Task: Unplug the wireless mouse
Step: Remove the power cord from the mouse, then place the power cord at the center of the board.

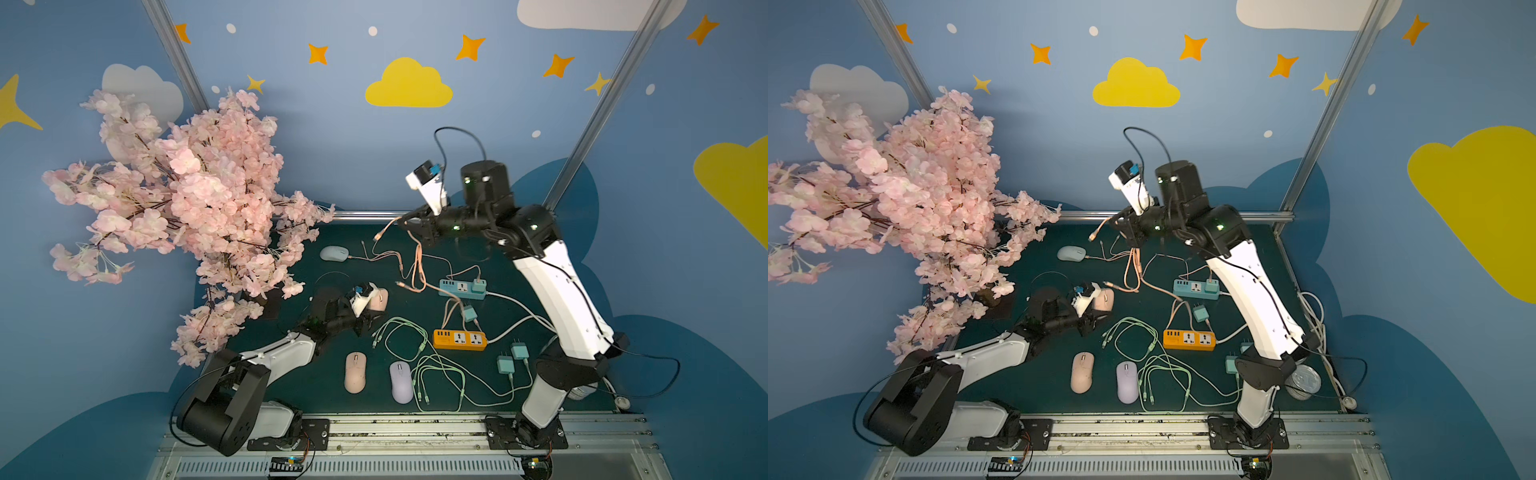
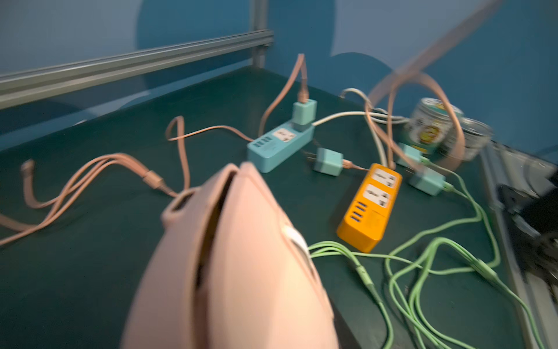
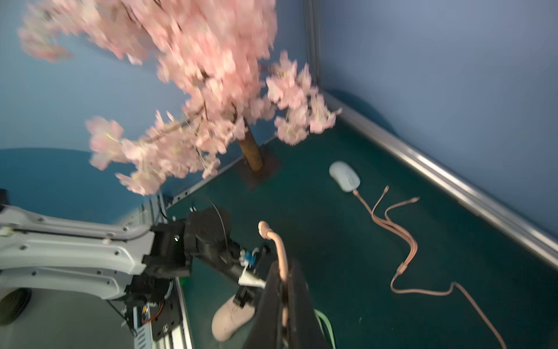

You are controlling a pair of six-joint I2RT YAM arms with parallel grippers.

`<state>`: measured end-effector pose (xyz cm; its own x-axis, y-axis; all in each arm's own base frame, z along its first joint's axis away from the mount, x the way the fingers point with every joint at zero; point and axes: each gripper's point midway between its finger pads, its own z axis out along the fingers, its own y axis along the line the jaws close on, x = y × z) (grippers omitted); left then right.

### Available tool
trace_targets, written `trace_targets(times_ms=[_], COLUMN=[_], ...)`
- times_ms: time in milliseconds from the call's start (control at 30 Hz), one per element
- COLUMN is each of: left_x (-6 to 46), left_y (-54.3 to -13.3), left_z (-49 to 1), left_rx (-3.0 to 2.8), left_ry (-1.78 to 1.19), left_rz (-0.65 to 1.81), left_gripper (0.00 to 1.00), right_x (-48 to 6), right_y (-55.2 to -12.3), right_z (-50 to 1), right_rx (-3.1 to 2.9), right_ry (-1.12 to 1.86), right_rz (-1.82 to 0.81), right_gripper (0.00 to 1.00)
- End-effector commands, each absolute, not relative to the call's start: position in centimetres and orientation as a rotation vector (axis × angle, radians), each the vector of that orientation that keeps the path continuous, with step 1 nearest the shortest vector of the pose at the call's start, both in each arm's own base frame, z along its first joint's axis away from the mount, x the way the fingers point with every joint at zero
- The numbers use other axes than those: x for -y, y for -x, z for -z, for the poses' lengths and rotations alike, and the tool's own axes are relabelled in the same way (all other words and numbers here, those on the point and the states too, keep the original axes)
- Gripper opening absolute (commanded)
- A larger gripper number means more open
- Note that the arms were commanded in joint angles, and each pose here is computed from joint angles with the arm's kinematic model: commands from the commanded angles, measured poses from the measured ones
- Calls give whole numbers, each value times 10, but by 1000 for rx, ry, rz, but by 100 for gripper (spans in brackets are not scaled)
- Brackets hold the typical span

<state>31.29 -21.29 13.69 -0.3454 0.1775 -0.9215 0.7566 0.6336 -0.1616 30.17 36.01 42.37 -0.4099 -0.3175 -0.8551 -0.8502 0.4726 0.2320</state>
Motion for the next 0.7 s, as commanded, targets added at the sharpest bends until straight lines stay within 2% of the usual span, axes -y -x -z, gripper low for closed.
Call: trace_targets(times_ms=[0,167,333,367,433,500,533,667], left_x=[156,131,128,126,126,128,129,138], left_y=[-342,-333,-315,-311,-305,-300,-298,-297], left_z=[-136,-126,-119,-116,-111,-105,-100,-86], left_rx=[-2015,-2113,-2178,-2188,-2210,-2239,-2260,-2297], left_ry=[-247,88,188,209,241,264,283,344], left_rz=[608,712,835,868,942,1013,1037,1163], left_gripper=[13,14,12,13,14,16,18,27], right_x=[-378,-398,-394,-389,-375,-353,-340,-284], right_y=[-316,-325,-326,-325,-321,-321,-323,-333], right_z=[-367,-287,-214,-206,-198,-199,-202,-210], right_rx=[-2075,-2234,-2387,-2408,-2434,-2432,-2428,-2440], right_ry=[946,941,918,906,894,852,814,627], right_rz=[-925,-963,-889,-860,-818,-754,-735,-724], right_gripper=[0,0,0,2,42,66,69,70])
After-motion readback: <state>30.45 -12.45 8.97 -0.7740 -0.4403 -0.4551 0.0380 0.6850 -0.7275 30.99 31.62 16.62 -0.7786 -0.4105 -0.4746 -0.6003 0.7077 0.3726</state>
